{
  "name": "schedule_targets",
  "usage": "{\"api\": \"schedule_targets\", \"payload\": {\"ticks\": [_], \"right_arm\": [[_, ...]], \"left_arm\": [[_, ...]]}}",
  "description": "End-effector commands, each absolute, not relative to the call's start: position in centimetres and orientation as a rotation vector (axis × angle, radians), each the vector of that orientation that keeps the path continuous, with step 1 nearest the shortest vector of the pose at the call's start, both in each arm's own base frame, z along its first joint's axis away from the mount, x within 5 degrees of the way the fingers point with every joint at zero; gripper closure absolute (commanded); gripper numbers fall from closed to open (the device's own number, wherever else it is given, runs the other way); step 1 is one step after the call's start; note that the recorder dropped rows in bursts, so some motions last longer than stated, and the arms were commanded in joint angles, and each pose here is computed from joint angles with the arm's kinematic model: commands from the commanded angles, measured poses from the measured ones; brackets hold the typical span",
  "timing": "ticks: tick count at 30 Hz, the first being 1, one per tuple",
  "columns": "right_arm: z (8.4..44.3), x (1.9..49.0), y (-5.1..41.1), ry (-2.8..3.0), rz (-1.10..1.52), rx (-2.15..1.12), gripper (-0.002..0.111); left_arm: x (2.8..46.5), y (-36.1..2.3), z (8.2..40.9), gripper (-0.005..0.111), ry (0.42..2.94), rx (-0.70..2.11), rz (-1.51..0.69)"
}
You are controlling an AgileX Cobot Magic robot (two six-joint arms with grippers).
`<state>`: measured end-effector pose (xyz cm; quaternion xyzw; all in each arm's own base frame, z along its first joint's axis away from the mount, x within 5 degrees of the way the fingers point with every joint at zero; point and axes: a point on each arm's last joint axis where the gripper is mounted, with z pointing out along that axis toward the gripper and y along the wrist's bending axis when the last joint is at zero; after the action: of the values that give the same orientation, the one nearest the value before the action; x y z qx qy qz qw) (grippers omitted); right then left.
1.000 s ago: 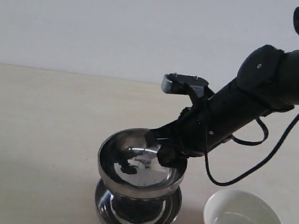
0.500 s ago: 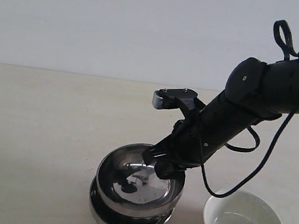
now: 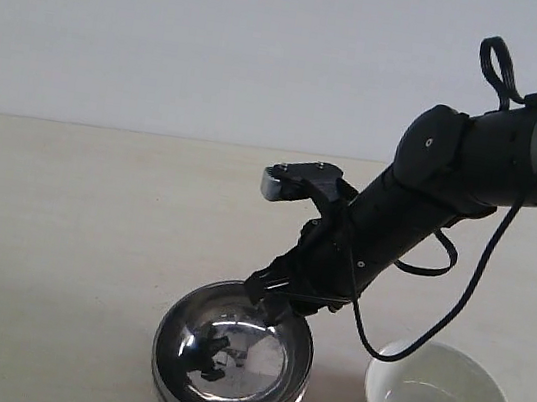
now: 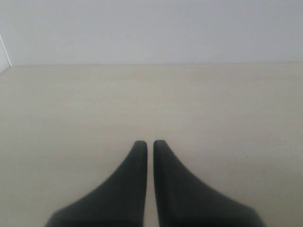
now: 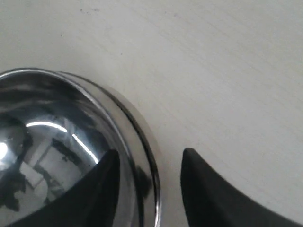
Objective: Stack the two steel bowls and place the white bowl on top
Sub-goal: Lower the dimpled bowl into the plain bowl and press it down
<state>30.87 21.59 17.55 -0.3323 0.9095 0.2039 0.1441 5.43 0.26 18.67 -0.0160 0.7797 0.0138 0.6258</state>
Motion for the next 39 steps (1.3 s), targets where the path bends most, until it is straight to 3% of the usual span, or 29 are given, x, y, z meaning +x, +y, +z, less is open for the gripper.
{"api": "schedule_targets", "payload": {"ticks": [1,7,9,14,26,34,39], "right_arm": [[17.8,30.8,21.6,2.614,0.589,-0.968,0.068],[20.4,30.6,21.4,2.516,0.579,-0.955,0.068],[21.8,30.3,21.2,2.478,0.581,-0.949,0.073],[23.8,28.6,21.9,2.419,0.606,-1.057,0.108],[19.3,24.7,28.7,2.39,0.616,-1.313,0.108],[16.1,25.1,29.1,2.46,0.587,-1.326,0.108],[16.2,25.1,29.1,2.455,0.581,-1.331,0.108]], "left_arm": [[5.4,0.3,18.5,0.103,1.79,-0.055,0.018],[5.4,0.3,18.5,0.103,1.79,-0.055,0.018],[5.4,0.3,18.5,0.103,1.79,-0.055,0.018],[5.4,0.3,18.5,0.103,1.79,-0.055,0.018],[5.4,0.3,18.5,0.103,1.79,-0.055,0.018],[5.4,0.3,18.5,0.103,1.79,-0.055,0.018],[5.4,0.3,18.5,0.103,1.79,-0.055,0.018]]}}
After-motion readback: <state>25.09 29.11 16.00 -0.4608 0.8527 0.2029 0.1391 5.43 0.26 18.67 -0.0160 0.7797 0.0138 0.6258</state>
